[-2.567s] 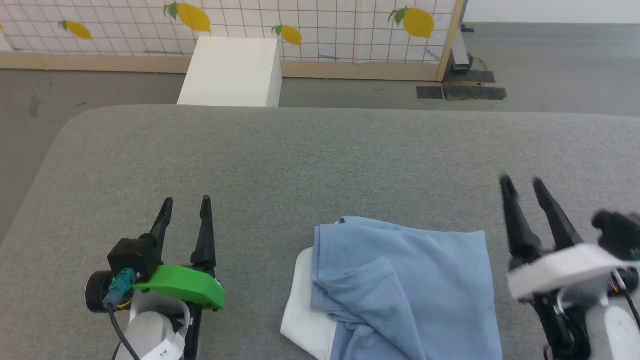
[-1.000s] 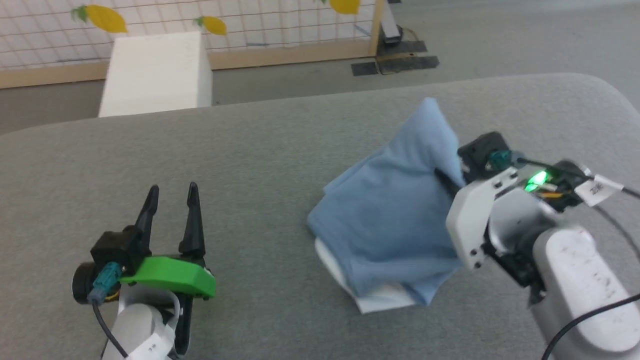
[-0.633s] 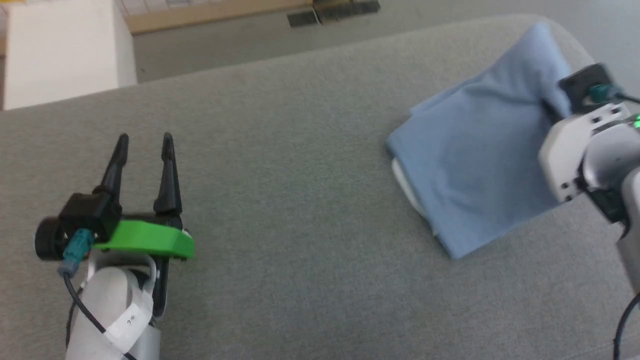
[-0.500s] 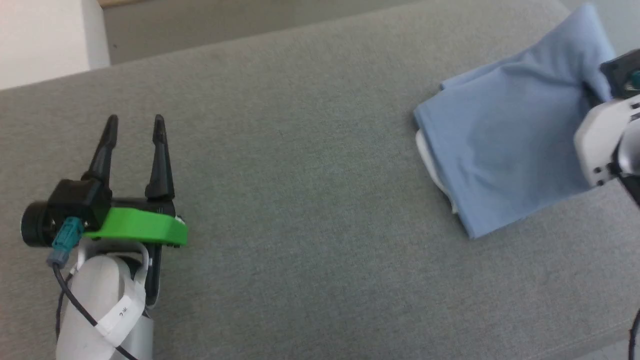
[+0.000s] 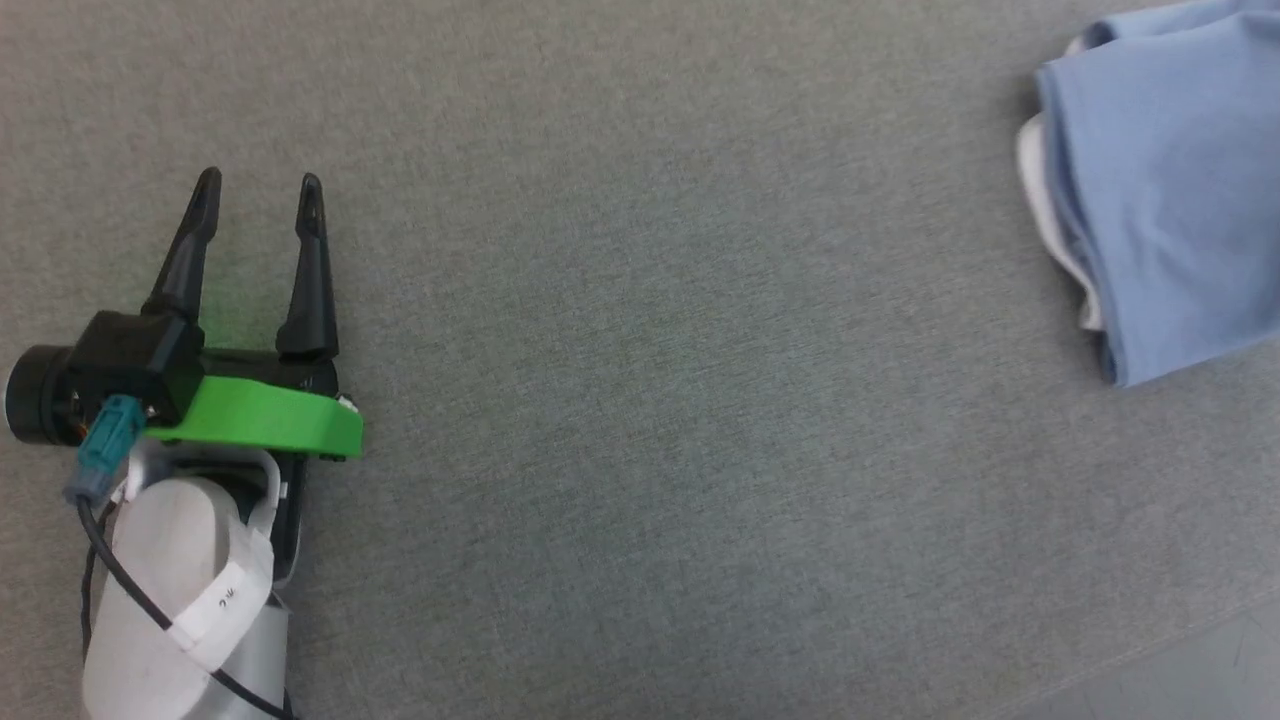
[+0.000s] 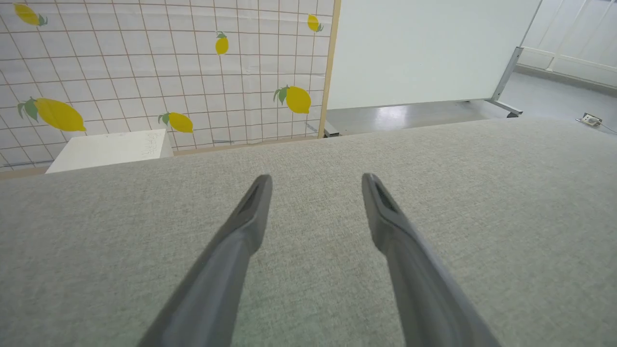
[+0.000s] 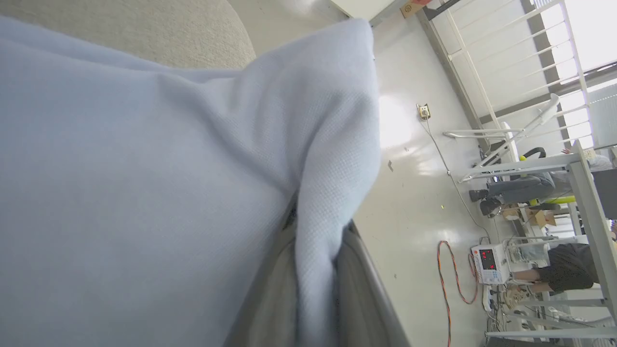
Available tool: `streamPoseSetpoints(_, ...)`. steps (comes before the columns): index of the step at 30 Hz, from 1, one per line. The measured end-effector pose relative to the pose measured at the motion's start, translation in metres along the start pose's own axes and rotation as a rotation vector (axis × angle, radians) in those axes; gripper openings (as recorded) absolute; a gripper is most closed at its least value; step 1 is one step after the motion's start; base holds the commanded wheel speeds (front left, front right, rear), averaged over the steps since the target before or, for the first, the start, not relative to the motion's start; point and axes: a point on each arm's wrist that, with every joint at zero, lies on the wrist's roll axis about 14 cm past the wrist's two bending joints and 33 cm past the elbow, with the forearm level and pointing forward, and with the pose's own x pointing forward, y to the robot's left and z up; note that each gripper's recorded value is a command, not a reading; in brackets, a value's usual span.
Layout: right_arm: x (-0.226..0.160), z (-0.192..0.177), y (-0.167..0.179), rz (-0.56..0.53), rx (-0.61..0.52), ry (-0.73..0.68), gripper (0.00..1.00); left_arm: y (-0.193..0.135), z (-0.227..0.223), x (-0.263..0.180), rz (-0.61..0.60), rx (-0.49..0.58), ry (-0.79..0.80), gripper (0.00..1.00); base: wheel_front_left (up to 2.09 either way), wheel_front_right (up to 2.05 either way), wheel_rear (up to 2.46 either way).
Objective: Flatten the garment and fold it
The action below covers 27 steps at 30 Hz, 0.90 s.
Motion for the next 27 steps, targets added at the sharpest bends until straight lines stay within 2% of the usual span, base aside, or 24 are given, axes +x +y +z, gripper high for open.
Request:
streamPoseSetpoints(4, 0.010, 0.000, 0.007, -0.015, 0.033, -0.010, 0.00, 0.007, -0.008, -0.001, 0.013, 0.001, 0.014, 1.00, 0.00, 0.00, 0.00)
streamPoseSetpoints(5, 0.012, 0.000, 0.010, -0.017, 0.042, -0.009, 0.17, 0.009, -0.009, -0.003, 0.018, 0.003, 0.019, 1.00, 0.00, 0.00, 0.00)
streamPoseSetpoints(6, 0.013, 0.000, 0.012, -0.016, 0.045, -0.008, 0.41, 0.012, -0.010, -0.004, 0.024, 0.005, 0.023, 1.00, 0.00, 0.00, 0.00)
streamPoseSetpoints(7, 0.013, 0.000, 0.012, -0.018, 0.057, -0.010, 1.00, 0.012, -0.010, -0.005, 0.026, 0.006, 0.022, 1.00, 0.00, 0.00, 0.00)
streamPoseSetpoints(10, 0.010, 0.005, 0.011, -0.029, 0.084, -0.039, 1.00, 0.012, -0.006, -0.010, 0.033, 0.006, 0.019, 1.00, 0.00, 0.00, 0.00)
streamPoseSetpoints(17, -0.014, 0.036, 0.007, -0.014, 0.172, -0.207, 1.00, 0.006, 0.010, -0.030, 0.065, -0.014, 0.011, 1.00, 0.00, 0.00, 0.00)
streamPoseSetpoints(27, -0.086, 0.072, 0.013, 0.071, 0.451, -0.502, 1.00, -0.011, 0.053, -0.076, 0.101, -0.054, -0.039, 1.00, 0.00, 0.00, 0.00)
